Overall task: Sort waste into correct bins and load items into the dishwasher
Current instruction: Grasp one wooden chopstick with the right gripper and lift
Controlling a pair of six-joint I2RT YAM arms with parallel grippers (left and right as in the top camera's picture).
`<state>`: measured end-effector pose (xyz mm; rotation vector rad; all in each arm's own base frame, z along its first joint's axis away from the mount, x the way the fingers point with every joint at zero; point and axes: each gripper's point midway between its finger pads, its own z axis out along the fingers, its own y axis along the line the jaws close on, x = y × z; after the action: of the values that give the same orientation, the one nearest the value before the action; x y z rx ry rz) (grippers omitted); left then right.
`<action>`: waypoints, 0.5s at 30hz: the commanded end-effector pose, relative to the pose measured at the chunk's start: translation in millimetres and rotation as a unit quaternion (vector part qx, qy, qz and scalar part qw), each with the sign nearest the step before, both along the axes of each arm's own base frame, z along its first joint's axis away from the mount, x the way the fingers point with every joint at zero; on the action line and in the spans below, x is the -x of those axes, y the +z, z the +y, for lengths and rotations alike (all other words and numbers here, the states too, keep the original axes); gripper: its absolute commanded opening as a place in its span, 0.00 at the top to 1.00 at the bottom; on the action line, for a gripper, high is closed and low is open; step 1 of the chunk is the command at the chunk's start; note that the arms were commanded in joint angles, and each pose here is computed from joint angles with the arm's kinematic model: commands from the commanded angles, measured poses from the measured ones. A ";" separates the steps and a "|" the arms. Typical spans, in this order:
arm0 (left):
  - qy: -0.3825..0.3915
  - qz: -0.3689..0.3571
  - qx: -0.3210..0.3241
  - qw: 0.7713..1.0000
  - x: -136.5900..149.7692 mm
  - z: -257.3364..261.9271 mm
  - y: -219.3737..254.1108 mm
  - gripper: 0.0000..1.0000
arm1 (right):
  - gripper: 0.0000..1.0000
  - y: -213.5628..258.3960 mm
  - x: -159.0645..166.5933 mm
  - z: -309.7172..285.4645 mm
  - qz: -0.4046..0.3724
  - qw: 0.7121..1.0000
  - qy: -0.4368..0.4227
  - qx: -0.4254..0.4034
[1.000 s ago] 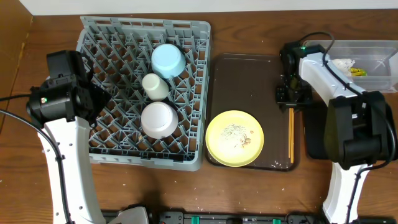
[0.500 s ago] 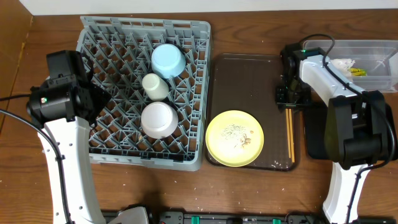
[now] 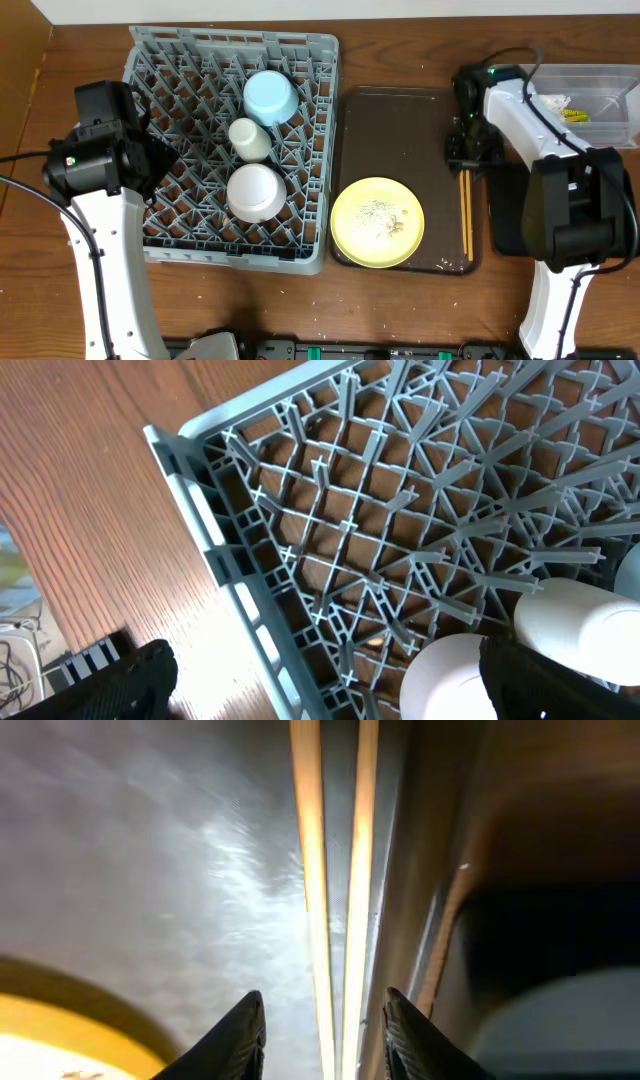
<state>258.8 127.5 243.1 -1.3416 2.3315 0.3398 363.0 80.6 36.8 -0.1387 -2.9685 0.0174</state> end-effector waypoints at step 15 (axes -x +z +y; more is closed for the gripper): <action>0.009 -0.010 -0.002 1.000 -0.2 1.9 5.9 0.02 | 0.61 -15.7 -1.7 11.8 -0.017 0.999 0.014 -0.023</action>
<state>258.8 127.5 243.1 -1.3416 2.3315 0.3398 371.3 85.3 26.1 -0.1075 -3.0133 -0.0110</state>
